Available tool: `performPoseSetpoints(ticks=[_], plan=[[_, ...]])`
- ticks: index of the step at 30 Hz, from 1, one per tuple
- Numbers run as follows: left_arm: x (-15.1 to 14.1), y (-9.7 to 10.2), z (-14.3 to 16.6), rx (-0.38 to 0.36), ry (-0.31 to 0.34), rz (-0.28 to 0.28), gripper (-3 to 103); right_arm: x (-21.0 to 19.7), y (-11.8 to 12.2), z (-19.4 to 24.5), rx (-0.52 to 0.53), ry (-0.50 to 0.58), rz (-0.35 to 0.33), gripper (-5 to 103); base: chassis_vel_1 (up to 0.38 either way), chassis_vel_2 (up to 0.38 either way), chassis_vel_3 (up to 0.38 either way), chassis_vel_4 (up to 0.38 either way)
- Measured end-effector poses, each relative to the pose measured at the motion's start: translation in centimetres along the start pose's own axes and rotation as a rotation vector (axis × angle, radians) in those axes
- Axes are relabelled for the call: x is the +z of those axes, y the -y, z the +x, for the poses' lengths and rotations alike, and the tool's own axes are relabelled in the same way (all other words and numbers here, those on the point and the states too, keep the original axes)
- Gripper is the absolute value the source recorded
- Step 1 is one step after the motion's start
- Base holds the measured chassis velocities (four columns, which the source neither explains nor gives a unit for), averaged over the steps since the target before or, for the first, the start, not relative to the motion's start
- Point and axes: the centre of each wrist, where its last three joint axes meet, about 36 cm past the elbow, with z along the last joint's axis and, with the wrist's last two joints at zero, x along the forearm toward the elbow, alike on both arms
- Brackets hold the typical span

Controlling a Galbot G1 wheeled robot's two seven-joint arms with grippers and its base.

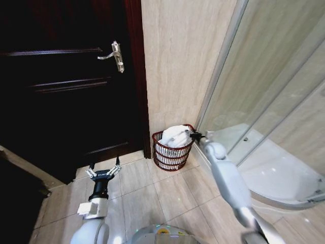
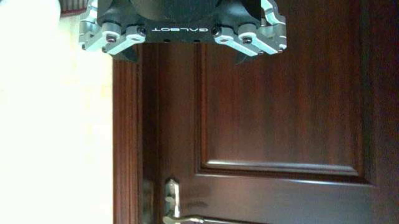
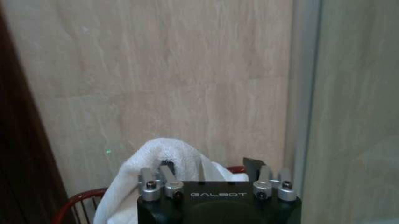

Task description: Discard the used towel into the hamper.

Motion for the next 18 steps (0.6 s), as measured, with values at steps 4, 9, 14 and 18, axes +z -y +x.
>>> performPoseSetpoints(ticks=[4,9,14,18], plan=[[1.1,0.0,-1.0,0.008,-0.002,0.053,100,0.1,-1.9,3.9,0.022,0.118,0.032,88,0.000,0.000,0.000,0.000],[1.5,0.0,-1.4,0.008,-0.003,0.085,100,-0.3,-3.7,5.7,0.060,0.195,0.051,100,0.000,0.000,0.000,0.000],[2.4,0.2,-1.6,0.024,-0.022,0.104,100,0.6,-5.5,8.3,0.101,0.232,0.094,100,0.000,0.000,0.000,0.000],[2.9,0.3,-1.8,0.027,-0.034,0.110,100,1.4,-5.6,9.2,0.114,0.223,0.109,100,0.000,0.000,0.000,0.000]])
